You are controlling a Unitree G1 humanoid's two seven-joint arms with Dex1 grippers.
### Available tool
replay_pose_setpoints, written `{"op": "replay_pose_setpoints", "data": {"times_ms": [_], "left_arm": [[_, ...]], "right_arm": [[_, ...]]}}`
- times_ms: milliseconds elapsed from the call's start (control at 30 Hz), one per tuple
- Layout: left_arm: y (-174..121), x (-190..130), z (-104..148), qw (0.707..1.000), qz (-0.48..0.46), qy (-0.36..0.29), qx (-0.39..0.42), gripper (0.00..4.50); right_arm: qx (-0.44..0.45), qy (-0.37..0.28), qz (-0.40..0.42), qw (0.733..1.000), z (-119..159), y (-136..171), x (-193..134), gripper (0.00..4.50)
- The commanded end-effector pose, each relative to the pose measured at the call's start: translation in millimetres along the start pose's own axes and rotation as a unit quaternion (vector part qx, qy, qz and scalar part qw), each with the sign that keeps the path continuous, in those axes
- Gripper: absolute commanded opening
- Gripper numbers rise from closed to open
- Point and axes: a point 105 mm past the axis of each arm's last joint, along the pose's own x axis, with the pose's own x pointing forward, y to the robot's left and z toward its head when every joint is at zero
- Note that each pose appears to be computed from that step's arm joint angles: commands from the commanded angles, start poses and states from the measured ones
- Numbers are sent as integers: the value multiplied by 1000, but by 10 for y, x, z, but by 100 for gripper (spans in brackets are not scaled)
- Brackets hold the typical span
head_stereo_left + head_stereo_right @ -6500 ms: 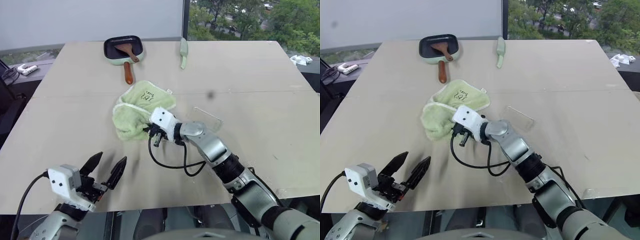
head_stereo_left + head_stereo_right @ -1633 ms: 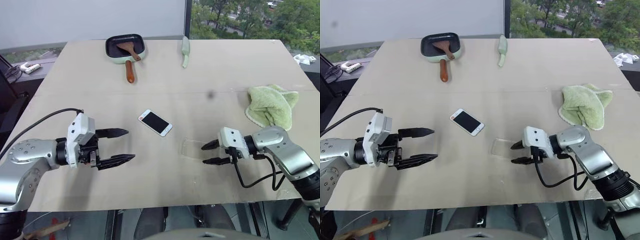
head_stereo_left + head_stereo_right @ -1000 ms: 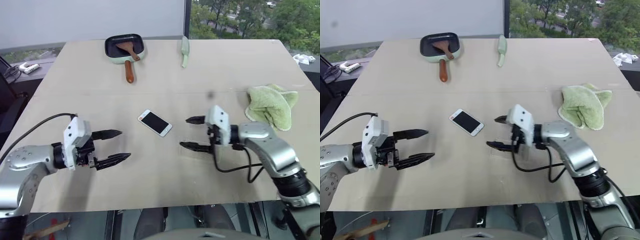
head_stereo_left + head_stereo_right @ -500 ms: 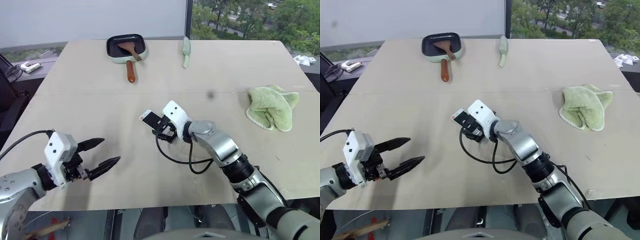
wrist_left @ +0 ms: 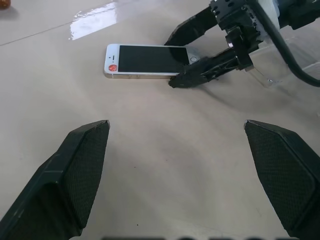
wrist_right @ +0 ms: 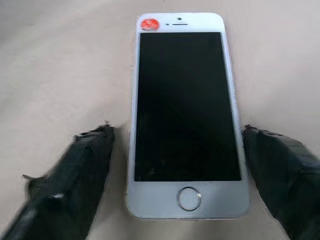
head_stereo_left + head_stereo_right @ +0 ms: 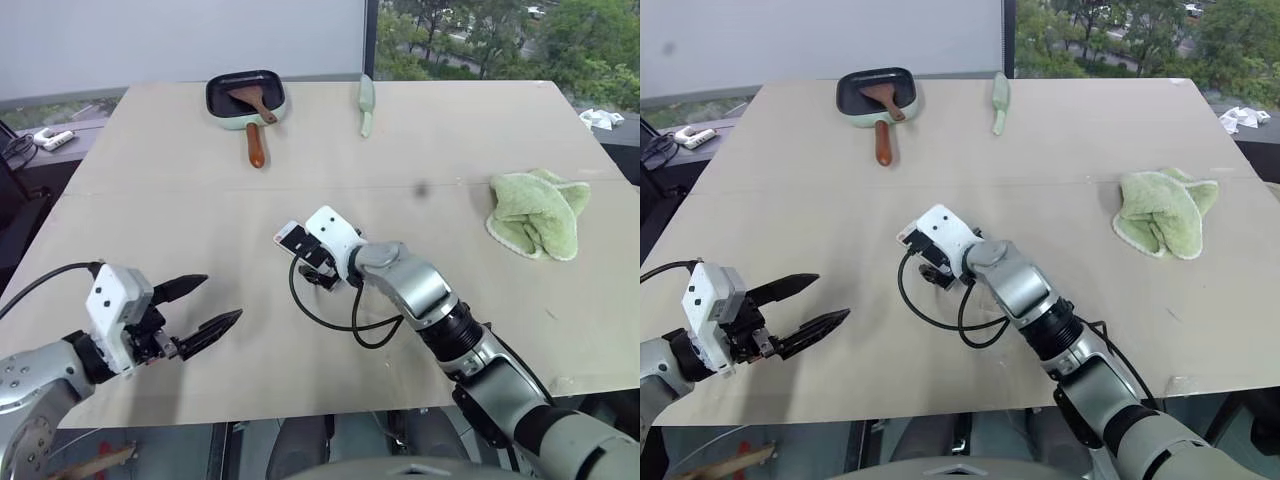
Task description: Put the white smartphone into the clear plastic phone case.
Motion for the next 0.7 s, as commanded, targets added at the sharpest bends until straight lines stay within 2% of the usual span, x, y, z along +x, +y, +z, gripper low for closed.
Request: {"op": "replay_pose_setpoints", "data": {"times_ms": [33, 233, 333, 467, 567, 700], "left_arm": [[-24, -2, 79, 1000, -8, -6, 15, 450], [-26, 2, 71, 1000, -10, -4, 13, 450], [-25, 7, 67, 1000, -13, -3, 12, 450], [-24, 25, 62, 1000, -23, 1, 11, 450], [-22, 63, 74, 1000, -29, -1, 12, 450], [-41, 130, 114, 999, -38, -9, 16, 450]], "right_arm": [[7, 40, -15, 999, -193, -82, 13, 289], [-9, 22, -38, 999, -130, -226, -31, 289], [-34, -9, -33, 999, -16, -299, -82, 289], [-93, -83, 0, 992, 261, -396, -222, 289], [-124, -112, 18, 986, 387, -487, -366, 289], [-120, -127, 26, 984, 460, -624, -565, 289]]}}
